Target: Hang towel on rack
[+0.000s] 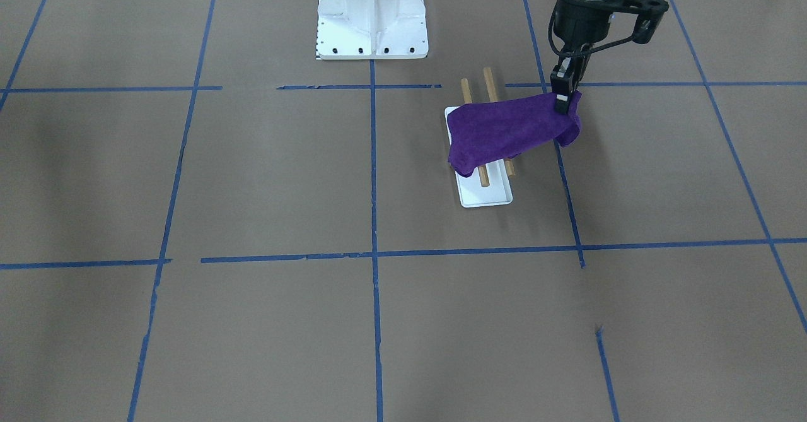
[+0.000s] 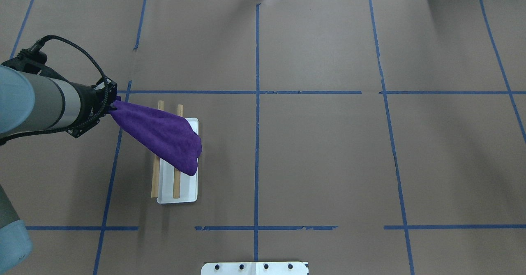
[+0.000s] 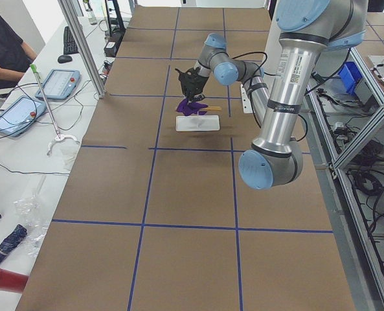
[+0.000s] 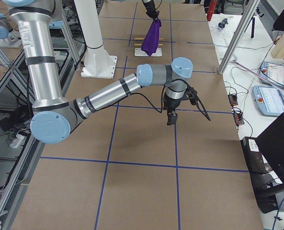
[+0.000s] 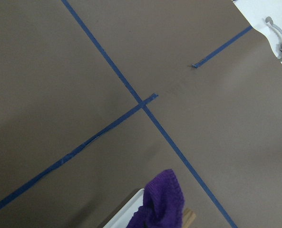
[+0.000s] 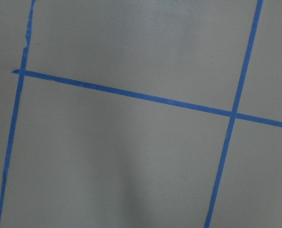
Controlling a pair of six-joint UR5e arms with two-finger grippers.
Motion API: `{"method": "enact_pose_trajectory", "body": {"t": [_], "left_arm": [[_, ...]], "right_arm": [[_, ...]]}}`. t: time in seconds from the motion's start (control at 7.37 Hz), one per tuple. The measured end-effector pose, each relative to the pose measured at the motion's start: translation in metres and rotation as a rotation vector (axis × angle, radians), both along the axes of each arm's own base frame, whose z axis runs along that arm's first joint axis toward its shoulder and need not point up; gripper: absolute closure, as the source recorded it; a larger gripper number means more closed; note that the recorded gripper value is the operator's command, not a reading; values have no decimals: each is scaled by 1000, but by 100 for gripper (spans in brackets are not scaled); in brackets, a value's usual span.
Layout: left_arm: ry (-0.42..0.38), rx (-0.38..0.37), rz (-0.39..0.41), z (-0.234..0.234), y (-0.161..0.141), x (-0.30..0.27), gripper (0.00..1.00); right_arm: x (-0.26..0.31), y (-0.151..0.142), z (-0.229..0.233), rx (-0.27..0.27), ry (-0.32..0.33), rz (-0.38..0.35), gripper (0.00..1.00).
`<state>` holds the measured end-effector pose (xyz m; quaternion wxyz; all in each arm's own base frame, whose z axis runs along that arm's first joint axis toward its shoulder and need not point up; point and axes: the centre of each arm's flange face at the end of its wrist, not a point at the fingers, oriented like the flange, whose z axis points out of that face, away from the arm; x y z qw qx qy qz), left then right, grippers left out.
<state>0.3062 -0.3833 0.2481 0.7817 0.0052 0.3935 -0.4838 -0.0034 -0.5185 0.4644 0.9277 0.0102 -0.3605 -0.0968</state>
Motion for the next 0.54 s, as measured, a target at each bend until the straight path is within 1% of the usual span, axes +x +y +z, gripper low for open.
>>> {"method": "enact_pose_trajectory", "body": {"t": [0.14,0.41,0.54], "left_arm": [[-3,-4,10,2,1,6,100],[-13,-15,61,8,13,29,100],[-29,-26,88,15,19,44,57]], "right_arm": [[0,1,1,-3,-1,0,0],[0,2,3,-6,-2,0,0],[0,2,3,-7,-2,0,0]]}}
